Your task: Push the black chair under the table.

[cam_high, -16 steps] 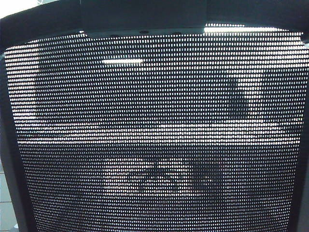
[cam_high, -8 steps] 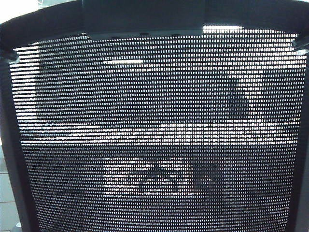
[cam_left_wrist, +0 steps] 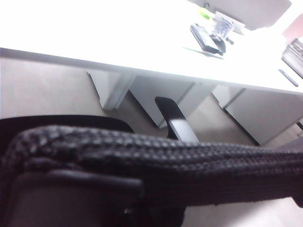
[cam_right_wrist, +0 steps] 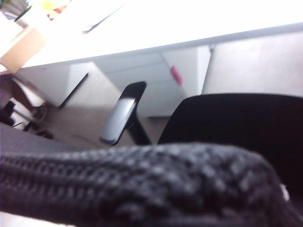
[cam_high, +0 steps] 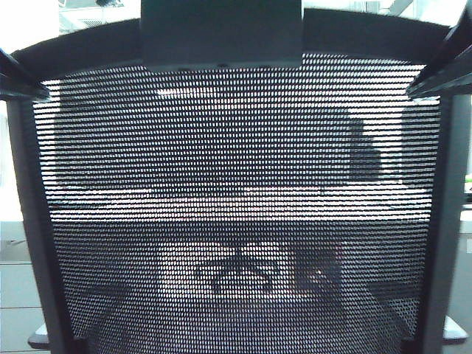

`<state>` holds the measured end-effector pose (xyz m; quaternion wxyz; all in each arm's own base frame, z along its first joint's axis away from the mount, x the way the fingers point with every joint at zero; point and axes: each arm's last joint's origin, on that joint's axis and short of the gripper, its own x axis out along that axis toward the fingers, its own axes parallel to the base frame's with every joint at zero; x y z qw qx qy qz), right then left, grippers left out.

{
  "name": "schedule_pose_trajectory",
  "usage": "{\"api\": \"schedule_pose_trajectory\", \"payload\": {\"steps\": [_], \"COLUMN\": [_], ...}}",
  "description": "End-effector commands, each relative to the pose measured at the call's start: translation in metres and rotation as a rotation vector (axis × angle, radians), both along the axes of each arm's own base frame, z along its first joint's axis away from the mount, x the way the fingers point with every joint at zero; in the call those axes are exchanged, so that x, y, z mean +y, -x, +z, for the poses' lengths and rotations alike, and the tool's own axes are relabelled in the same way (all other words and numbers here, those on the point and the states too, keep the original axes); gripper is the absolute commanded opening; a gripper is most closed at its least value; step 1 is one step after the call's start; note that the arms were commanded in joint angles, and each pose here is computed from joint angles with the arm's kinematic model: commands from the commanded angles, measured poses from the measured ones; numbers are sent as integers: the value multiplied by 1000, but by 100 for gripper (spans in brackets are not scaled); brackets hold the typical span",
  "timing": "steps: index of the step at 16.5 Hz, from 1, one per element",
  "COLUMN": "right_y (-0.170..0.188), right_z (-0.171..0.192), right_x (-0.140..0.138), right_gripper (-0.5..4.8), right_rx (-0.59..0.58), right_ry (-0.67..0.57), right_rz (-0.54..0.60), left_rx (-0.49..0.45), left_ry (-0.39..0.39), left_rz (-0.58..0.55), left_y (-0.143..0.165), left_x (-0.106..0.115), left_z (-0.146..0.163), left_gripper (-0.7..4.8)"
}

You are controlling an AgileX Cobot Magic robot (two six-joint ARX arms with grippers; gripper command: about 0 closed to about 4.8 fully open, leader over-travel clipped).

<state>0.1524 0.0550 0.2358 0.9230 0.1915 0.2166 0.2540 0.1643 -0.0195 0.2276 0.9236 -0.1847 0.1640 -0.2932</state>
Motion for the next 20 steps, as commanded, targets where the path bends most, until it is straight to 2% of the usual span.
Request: {"api": "schedule_pose_trajectory", "payload": {"steps": [1,3,9,16,20], "right_y": [-17,-32,-58,-96,-122], "right_z": [5,0,-8,-3,-2], "right_x": [1,5,9,11,7], "right_gripper": [-5,-5,-5,-5,-5], "right_rx": [-103,-123,-188,-231,-239], "right_ry": [12,5,-3,62,73], "right_rz": [-89,-89,-150,-181,-210], "left_rx": [-77,-68,-140,-195,-194], "left_ry": [-9,-12,-41,-82,-90], "left_rz": [59,59,118,102,104], "left_y": [-13,-26,-62,-115,-143], "left_x": [-2,-4,-6,-13,-16], "left_z": [4,-4,-16,-14,-13], "left_gripper": [-6,-6,-6,-6,-6]}}
